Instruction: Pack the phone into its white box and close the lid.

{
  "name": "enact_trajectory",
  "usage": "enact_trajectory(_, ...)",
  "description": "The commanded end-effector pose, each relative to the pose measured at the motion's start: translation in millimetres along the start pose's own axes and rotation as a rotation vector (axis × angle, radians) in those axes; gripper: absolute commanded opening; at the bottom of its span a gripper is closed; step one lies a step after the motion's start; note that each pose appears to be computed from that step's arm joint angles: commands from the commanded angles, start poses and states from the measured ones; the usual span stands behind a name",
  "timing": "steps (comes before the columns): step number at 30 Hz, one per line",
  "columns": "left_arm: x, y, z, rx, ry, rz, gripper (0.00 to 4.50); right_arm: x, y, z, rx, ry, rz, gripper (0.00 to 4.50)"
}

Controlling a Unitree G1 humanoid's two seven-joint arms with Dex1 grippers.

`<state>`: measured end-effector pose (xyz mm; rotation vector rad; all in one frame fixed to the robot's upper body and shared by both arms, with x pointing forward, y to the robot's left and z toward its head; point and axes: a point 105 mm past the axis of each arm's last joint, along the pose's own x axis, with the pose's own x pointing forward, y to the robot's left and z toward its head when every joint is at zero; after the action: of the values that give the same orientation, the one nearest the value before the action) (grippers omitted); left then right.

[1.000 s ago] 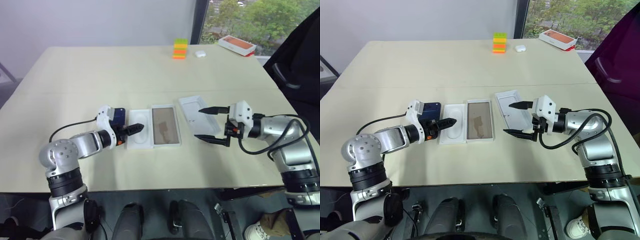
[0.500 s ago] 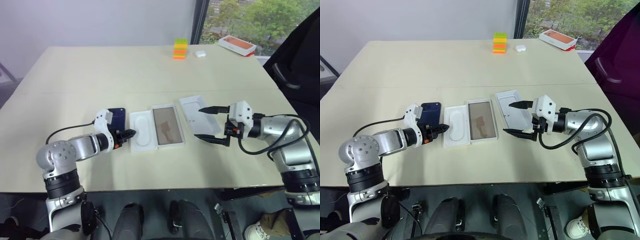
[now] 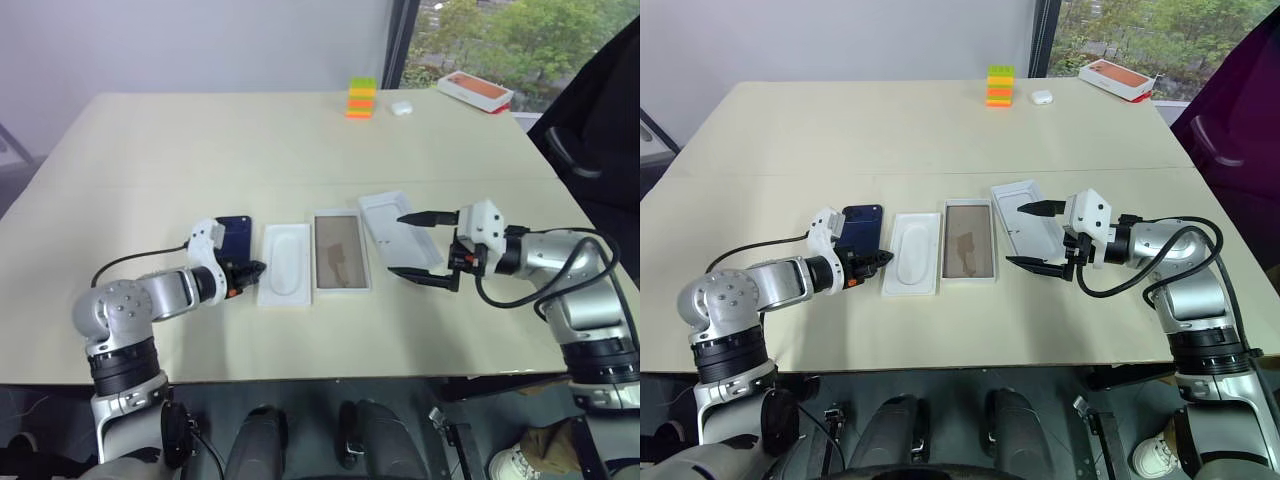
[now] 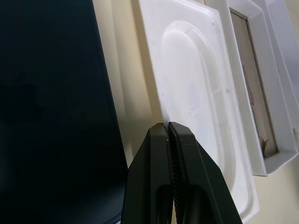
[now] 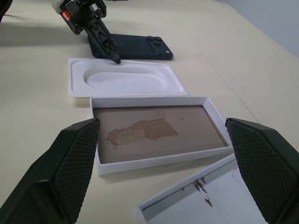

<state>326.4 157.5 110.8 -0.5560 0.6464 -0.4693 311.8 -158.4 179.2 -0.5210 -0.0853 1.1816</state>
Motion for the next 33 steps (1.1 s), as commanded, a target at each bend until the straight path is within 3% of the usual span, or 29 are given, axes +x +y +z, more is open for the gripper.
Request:
enact_trajectory(1,-11.3,-10.8,21.6,-0.02,-0.094,-0.072,0.03,-2.0,-1.0,7.2,-0.021,-0.019,-0.003,4.5)
enact_trajectory(13,-17.7,-19.8,35.8,-0.057,-0.157,-0.13,0.03,37.4,34.9,12.7,0.059,-0.028,0.109,4.5)
enact_trajectory(18,-31.2,-6.6,52.8,-0.056,-0.192,-0.089,0.03,60.8,52.1,5.0,0.023,0.023,0.162,4.5)
enact_trajectory(22,-36.4,-3.7,55.7,-0.059,-0.183,-0.096,0.03,71.2,45.8,0.8,0.059,0.06,0.144,4.5)
enact_trajectory(29,-30.8,-10.9,48.9,-0.041,-0.16,-0.114,0.03,91.7,63.1,-18.8,0.035,0.172,0.211,4.5)
enact_trajectory(32,-30.6,-11.8,49.1,-0.044,-0.165,-0.116,0.0,90.5,63.2,-34.7,0.018,0.244,0.201,3.79)
enact_trajectory(33,-30.4,-12.1,49.2,-0.046,-0.168,-0.117,0.0,89.5,63.2,-41.1,0.013,0.272,0.198,3.35)
